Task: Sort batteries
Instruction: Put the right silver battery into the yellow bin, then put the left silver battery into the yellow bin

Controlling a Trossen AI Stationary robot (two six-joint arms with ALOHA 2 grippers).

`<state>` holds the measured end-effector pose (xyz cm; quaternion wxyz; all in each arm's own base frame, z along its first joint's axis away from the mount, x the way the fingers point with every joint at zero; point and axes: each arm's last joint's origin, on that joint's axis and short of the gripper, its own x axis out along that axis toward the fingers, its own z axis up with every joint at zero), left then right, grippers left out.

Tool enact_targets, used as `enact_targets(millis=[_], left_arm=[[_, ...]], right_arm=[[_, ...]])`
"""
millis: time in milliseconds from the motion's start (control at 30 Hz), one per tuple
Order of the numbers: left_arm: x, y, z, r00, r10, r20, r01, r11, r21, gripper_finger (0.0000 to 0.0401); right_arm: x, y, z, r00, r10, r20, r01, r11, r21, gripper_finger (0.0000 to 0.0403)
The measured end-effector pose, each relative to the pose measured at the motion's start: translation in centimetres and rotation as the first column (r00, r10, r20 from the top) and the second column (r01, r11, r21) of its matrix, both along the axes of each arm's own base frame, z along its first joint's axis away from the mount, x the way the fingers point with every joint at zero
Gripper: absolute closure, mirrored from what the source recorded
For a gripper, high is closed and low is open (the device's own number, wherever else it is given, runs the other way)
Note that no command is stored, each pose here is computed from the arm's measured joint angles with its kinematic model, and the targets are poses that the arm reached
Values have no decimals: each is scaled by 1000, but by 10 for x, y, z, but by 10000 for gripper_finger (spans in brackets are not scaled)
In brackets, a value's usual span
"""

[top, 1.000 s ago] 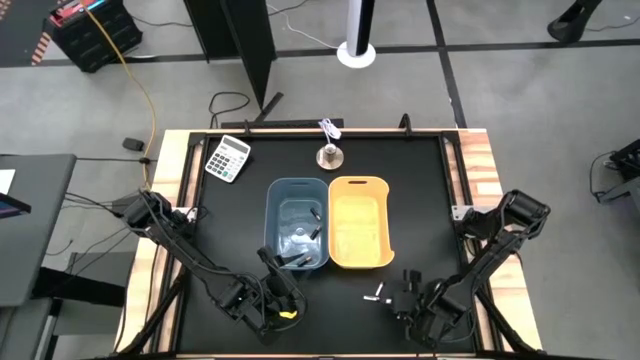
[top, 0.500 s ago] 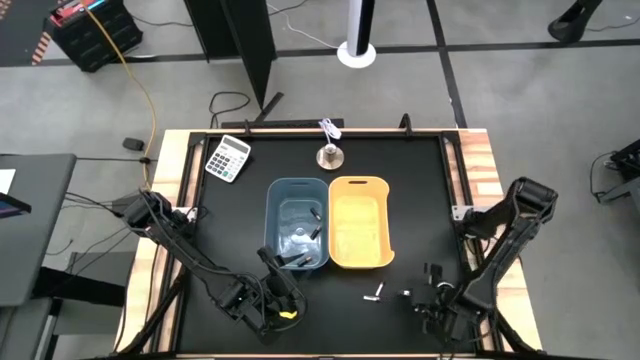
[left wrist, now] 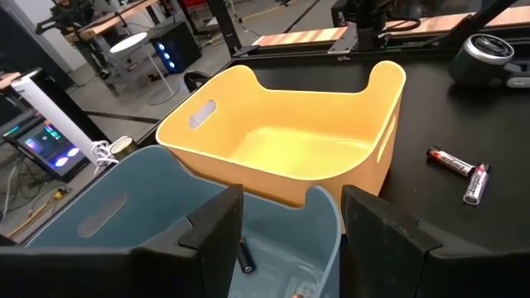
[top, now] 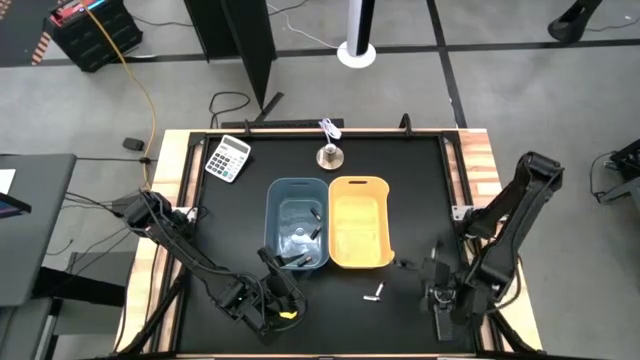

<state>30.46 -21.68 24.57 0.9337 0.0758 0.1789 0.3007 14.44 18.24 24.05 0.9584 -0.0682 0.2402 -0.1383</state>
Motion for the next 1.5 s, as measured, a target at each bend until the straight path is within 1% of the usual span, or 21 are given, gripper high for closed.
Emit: enact_targets(millis=[167,267,333,433,533,600,700,833,900,967,1067,1200,1267,1333,1433,1500], left_arm=[[0,0,0,1000,3,4,-3,1000,-6,202],[1,1,0,1000,8,10,-8,1000,-14,202],[2,2,0,1000,13,16,-13,1000,-22,202],[2,2,0,1000,19,23,-18,999,-32,202],[2,2,0,1000,19,24,-18,999,-33,202],[2,2,0,1000,19,24,-18,999,-33,202],[2,2,0,1000,20,25,-19,999,-34,202],[2,2,0,999,20,26,-19,999,-36,202],[2,2,0,999,21,27,-20,999,-38,202],[2,2,0,999,21,27,-20,999,-38,202],[2,2,0,1000,19,24,-18,999,-33,202],[2,2,0,1000,17,18,-16,1000,-26,202],[2,2,0,1000,15,16,-15,1000,-24,202],[2,2,0,1000,15,16,-15,1000,-24,202],[2,3,0,1000,18,20,-17,999,-28,202],[2,3,0,1000,21,23,-21,999,-32,202]], right_arm=[[24,-22,12,999,-43,1,43,992,-115,379],[39,-34,15,998,-53,-33,47,984,-173,373],[50,-43,15,996,-49,-74,35,984,-176,370],[64,-60,13,988,-60,-142,39,988,-147,368],[73,-75,10,977,-59,-207,28,989,-146,366],[80,-85,10,971,-52,-233,24,992,-122,357],[87,-99,10,964,-34,-265,13,997,-82,323],[91,-112,10,959,-67,-276,39,994,-106,245],[90,-114,13,960,-65,-271,37,993,-109,205],[88,-114,17,967,-51,-251,23,993,-112,175],[82,-104,26,978,15,-210,-42,992,-121,157],[66,-81,46,977,182,-107,-197,969,-149,159],[56,-69,54,962,264,-71,-272,948,-163,163],[46,-57,56,939,337,-67,-344,927,-152,166],[42,-41,49,898,429,-93,-436,898,-68,167],[42,-30,39,873,467,-137,-476,878,-42,167]])
